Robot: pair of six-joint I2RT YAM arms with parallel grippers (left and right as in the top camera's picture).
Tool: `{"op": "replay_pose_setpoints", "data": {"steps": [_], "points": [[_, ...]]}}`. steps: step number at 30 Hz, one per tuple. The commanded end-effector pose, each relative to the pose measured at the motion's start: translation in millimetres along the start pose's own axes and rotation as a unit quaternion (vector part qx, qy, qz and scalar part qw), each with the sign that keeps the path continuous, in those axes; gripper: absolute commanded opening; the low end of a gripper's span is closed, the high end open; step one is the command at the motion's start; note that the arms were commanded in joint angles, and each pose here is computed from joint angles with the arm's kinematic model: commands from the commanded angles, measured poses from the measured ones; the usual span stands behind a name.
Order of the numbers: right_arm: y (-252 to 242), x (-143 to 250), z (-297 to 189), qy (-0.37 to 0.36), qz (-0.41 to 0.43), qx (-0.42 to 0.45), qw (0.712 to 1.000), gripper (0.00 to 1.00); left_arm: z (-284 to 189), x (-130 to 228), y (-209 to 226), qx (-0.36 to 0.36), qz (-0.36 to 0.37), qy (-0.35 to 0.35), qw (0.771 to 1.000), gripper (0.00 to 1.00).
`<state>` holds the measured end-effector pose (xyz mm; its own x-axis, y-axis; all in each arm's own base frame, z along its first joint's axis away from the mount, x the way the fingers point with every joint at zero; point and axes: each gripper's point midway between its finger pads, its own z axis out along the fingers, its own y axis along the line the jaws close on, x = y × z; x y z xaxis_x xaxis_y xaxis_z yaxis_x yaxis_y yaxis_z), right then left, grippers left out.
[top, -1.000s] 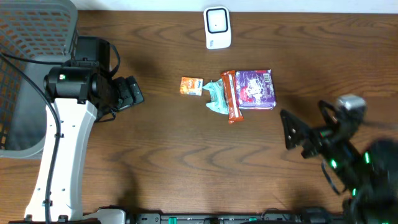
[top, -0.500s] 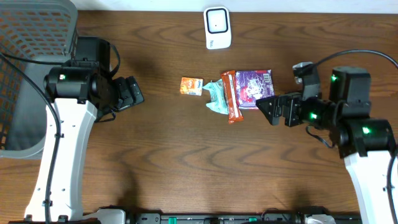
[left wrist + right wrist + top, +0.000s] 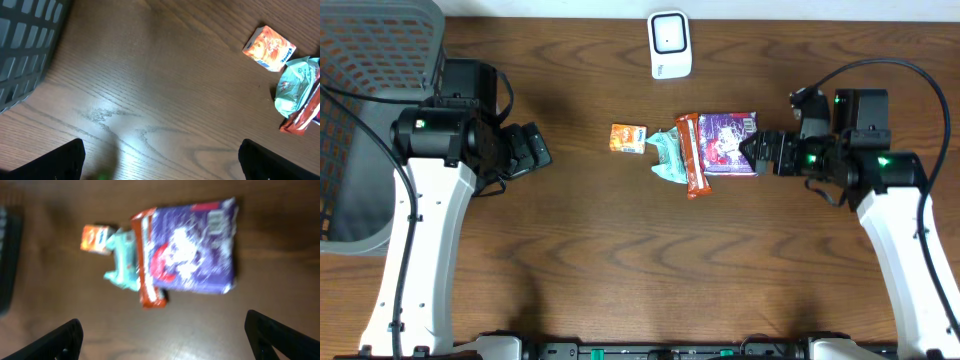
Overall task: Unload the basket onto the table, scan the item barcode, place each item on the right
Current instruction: 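Reach the right gripper to the purple pack and grasp it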
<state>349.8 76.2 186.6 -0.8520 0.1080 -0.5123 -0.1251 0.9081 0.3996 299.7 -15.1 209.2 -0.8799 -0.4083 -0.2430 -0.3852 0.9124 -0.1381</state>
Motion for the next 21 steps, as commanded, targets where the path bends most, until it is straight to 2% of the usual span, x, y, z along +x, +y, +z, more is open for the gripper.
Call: {"op": "replay_pose_setpoints", "data": {"steps": [1, 5, 11, 14, 21], "points": [[-18.7, -17.6, 11.3, -0.016, 0.016, 0.021, 1.0, 0.99, 2.7, 0.3, 2.7, -0.007, -0.006, 0.004, 1.0, 0.98], [-32.7, -14.7, 38.1, 0.008, 0.038, 0.013, 0.999, 0.99, 2.7, 0.3, 2.7, -0.007, -0.006, 0.004, 1.0, 0.98], [-43.3, 14.8, 80.1, 0.086, 0.067, -0.037, 0.993, 0.99, 2.7, 0.3, 2.7, -0.007, -0.006, 0.004, 1.0, 0.98], [-48.2, 18.5, 85.3, 0.095, 0.09, -0.033, 0.991, 0.99, 2.7, 0.3, 2.7, -0.007, -0.006, 0.004, 1.0, 0.98], [-49.8, 6.2, 87.4, 0.07, 0.077, -0.031, 0.994, 0.99, 2.7, 0.3, 2.7, -0.007, -0.006, 0.004, 1.0, 0.98]]}}
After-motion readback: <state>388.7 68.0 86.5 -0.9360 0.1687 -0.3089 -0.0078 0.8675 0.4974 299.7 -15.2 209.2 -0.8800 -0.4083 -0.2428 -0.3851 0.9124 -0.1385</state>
